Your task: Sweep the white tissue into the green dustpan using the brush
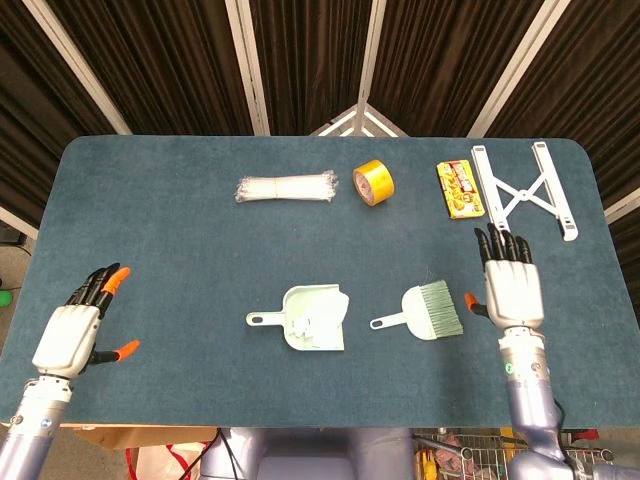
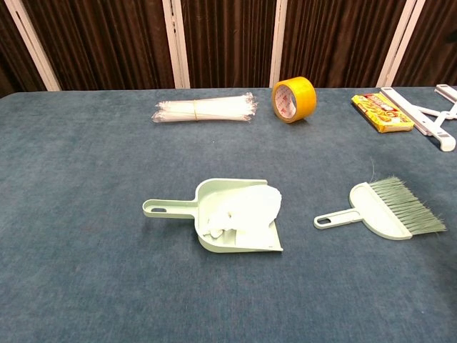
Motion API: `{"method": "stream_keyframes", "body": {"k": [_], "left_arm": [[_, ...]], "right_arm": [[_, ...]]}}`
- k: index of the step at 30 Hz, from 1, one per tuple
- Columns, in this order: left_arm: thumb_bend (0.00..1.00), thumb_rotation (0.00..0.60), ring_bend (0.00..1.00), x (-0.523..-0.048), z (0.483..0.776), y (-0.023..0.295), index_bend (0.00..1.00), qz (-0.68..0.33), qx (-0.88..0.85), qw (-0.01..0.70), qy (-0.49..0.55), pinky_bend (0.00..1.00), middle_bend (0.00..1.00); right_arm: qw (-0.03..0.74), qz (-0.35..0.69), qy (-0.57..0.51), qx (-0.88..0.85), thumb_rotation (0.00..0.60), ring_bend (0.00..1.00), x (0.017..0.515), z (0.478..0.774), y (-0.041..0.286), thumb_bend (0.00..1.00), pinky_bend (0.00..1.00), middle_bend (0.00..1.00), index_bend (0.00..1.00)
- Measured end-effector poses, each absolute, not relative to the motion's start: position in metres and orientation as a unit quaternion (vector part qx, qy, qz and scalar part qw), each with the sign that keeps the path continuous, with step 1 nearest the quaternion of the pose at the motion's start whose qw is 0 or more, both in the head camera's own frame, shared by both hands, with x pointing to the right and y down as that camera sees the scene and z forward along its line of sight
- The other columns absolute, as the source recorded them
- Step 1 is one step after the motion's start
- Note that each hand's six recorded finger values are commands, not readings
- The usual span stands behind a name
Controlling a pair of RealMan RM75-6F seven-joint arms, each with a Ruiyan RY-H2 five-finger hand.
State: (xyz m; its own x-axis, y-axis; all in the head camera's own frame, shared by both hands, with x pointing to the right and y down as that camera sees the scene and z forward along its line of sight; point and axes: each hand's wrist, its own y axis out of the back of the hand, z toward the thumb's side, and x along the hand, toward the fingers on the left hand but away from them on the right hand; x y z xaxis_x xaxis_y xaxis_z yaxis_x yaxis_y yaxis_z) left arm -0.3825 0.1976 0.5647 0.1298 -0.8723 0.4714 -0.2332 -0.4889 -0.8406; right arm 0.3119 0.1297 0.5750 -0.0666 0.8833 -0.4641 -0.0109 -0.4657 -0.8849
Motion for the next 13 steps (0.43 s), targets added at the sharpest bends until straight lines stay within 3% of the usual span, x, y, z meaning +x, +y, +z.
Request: {"method": "stream_keyframes", "body": {"k": [6,13], "left_arm": [[0.0,0.6,0.0,-0.404,0.562,0.212,0.0,-0.539,-0.665,0.346,0.385,0.01,0.0],[0.0,0.6,0.0,-0.434,0.552,0.228,0.0,-0.555,-0.631,0.389,0.378,0.0,0.0]], "right_arm": [[0.362,0.625,-0.369,-0.585,0.6,0.0,0.35,0.573,0.168,0.25,0.04,0.0,0.0],[0.37,0.608,-0.376,-0.593,0.6,0.0,0.393,0.556,0.226,0.25,0.01,0.0,0.0]]}}
